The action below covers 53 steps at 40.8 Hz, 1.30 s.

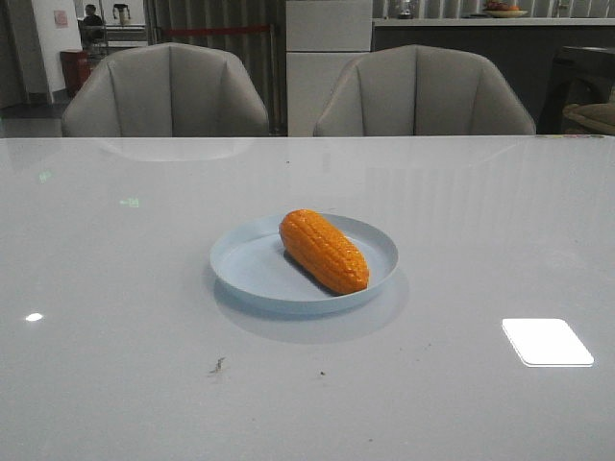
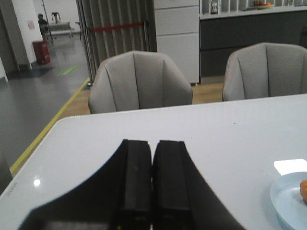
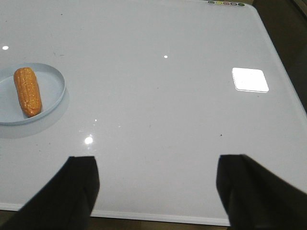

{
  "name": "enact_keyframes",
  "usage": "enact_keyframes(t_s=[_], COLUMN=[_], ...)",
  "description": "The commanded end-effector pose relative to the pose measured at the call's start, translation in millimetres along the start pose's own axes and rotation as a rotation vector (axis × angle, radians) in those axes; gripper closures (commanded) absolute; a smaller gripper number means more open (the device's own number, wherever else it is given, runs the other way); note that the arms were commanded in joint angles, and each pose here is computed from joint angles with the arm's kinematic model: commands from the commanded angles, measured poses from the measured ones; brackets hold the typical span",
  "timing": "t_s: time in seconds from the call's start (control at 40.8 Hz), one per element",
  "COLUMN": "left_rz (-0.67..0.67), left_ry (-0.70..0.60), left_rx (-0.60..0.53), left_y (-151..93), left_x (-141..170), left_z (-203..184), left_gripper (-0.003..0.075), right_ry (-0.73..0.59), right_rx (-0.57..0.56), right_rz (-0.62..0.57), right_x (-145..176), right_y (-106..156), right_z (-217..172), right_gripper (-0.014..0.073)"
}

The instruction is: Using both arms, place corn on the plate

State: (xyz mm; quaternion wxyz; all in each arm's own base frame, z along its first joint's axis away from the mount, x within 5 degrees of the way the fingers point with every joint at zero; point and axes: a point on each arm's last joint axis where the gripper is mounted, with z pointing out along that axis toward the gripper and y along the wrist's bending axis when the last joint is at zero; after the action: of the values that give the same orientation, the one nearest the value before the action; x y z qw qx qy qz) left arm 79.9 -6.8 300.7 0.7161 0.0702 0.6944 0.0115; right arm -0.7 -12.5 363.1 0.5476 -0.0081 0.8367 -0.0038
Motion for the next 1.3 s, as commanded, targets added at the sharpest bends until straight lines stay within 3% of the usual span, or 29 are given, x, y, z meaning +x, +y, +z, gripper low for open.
enact_keyframes(t_s=[0.0,0.319,0.686,1.275], left_rz=[0.015,0.03,0.03,0.015], left_ry=[-0.177,-0.297,-0.099,-0.073], left_rx=[-0.023,-0.043,-0.019,-0.016], left_y=[0,-4,-11,-11], left_x=[-2,35,94,97], left_z=[-12,-40,-27,-26], left_gripper=[0.0624,0.0624,0.0624,0.0624], right_ry=[-0.074,-0.074,-0.066,-0.067], right_rx=[0.015,0.015,0.015,0.014], right_rz=[-0.007,-0.007,-0.007,-0.007], right_x=[-13,-13,-12,-12], right_y=[-1,-1,-1,-1], right_z=[-1,-1,0,0], right_gripper=[-0.0013,-0.0013,-0.0013,-0.0013])
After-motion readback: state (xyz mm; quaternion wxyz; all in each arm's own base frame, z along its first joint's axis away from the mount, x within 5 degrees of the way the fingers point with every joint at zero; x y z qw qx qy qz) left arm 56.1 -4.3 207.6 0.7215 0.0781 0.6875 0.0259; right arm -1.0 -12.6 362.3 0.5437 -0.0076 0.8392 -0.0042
